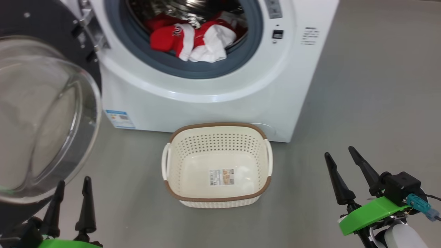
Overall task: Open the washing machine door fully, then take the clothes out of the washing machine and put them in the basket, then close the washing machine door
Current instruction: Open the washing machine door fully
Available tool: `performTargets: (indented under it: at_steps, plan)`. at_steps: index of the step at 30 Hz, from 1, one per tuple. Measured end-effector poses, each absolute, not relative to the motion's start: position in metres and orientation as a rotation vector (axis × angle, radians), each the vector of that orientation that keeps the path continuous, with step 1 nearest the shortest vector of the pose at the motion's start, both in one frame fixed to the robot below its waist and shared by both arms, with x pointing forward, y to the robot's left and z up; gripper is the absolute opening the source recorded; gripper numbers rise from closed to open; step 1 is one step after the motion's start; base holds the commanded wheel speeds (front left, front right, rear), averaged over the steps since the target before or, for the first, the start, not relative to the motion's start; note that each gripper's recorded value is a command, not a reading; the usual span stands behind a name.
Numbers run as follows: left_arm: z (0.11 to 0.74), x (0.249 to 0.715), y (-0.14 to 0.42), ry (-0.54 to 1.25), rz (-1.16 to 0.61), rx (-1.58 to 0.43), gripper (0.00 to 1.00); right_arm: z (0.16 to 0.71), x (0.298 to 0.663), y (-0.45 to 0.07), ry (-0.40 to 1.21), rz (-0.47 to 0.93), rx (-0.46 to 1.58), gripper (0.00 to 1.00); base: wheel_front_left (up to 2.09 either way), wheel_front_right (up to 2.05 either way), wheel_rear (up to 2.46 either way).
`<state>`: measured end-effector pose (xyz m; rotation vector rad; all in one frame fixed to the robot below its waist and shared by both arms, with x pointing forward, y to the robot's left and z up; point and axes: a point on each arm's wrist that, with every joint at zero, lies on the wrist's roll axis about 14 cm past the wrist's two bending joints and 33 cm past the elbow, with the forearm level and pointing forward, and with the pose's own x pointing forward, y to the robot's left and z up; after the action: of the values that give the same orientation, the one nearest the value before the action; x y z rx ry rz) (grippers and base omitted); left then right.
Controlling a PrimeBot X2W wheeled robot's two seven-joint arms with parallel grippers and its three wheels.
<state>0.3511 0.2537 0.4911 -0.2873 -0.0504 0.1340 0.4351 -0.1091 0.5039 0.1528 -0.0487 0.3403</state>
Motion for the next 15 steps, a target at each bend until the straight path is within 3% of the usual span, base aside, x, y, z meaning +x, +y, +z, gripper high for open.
performTargets:
  at_steps: [15]
  plan:
    - [0.485, 0.374, 0.185, -0.007, -0.087, -0.308, 1.0, 0.51, 0.414, -0.171, -0.074, 0.166, 0.149, 1.0, 0.0, 0.0, 0.0]
